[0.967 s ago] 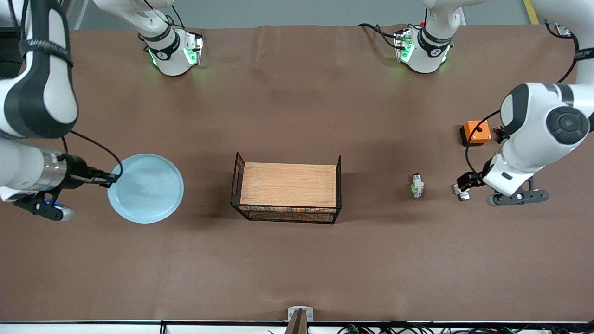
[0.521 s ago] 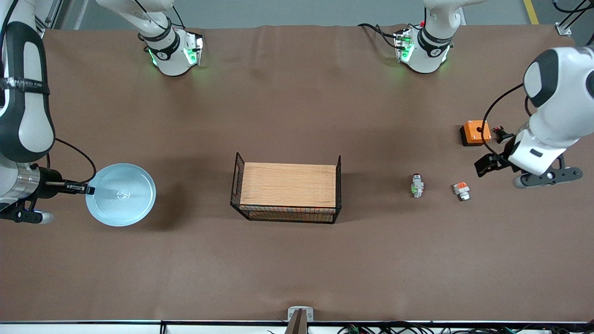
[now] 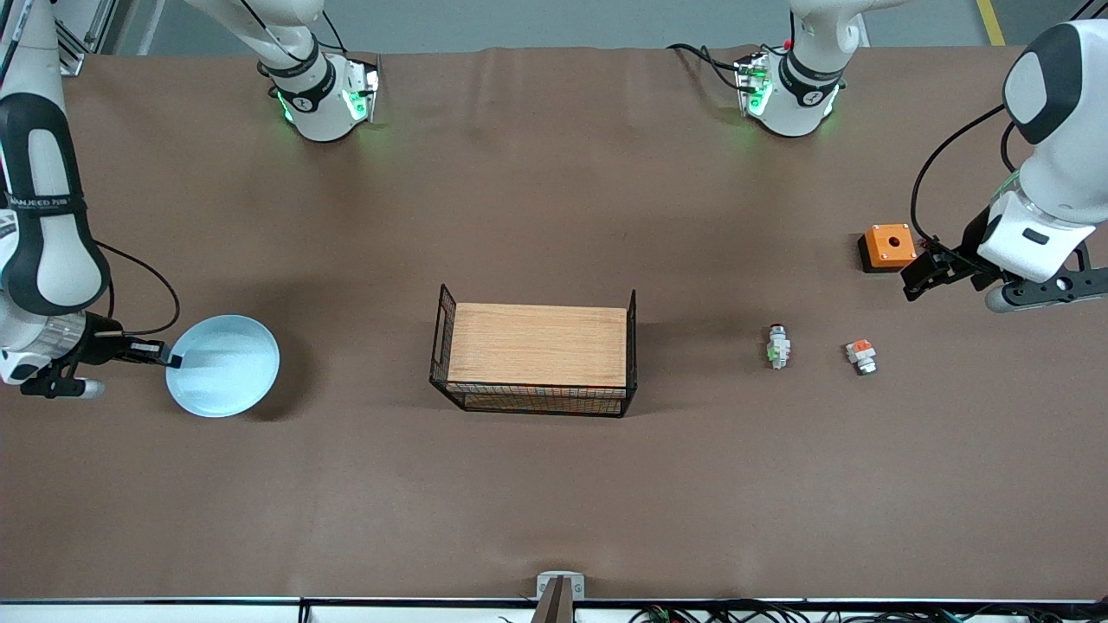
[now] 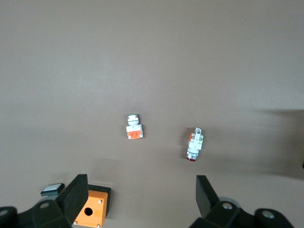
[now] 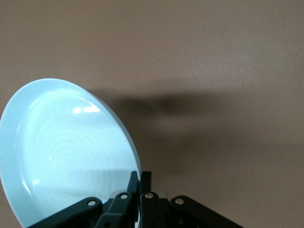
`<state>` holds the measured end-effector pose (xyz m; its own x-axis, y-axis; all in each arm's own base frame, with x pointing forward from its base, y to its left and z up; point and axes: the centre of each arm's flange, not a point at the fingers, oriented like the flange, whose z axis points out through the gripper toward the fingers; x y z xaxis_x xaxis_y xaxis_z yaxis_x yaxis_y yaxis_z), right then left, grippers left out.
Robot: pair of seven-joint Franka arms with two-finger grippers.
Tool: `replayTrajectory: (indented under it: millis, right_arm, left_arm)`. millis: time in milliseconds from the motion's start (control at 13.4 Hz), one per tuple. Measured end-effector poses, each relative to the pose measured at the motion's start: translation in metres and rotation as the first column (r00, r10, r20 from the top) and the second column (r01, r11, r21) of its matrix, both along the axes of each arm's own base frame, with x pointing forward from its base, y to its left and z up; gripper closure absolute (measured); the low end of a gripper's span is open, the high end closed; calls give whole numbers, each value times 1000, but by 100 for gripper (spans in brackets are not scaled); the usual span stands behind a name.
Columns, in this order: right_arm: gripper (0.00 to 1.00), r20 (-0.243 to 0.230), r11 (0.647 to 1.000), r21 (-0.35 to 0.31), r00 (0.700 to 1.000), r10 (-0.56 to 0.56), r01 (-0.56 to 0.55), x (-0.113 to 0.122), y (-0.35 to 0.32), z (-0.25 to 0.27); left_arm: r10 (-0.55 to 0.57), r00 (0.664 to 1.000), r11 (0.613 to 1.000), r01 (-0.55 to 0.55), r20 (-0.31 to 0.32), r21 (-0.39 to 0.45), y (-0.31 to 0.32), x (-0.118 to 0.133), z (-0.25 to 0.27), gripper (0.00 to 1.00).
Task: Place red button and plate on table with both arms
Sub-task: 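Lower the blue plate onto the table and open the right gripper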
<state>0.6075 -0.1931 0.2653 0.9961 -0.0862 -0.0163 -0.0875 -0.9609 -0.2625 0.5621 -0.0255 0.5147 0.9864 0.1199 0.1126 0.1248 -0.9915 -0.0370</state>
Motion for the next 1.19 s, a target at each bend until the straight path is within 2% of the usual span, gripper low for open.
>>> replayTrajectory:
  millis: [149, 372, 447, 744, 1042, 1116, 1191]
  right_arm:
    - [97, 2, 999, 47, 1000, -8, 8, -3, -5, -25]
    - [97, -2, 997, 67, 1000, -28, 28, -8, -13, -59]
    - [93, -5, 997, 70, 999, -33, 33, -9, -14, -65]
    - [48, 15, 997, 69, 1000, -25, 24, -1, -10, -58]
    - [4, 75, 999, 45, 997, 17, -20, 18, 12, -14]
    - [0, 63, 999, 25, 998, 26, -28, 21, 23, 6]
    - [0, 27, 1000, 1, 999, 23, -23, 23, 38, 29]
  left_arm:
    - [3, 1000, 1000, -3, 6, -1, 2, -3, 7, 0]
    - [8, 999, 1000, -8, 38, -4, 5, -11, 28, 0]
    - [5, 999, 1000, -5, 45, -5, 3, -13, 36, 0]
    - [4, 1000, 1000, -4, 26, -6, 0, -20, 72, 0]
    - [19, 999, 1000, -17, 50, -23, 6, -21, 103, 0]
    - [20, 998, 999, -18, 63, -32, 6, -20, 109, 0]
    - [21, 997, 999, -18, 75, -37, 6, -20, 115, 0]
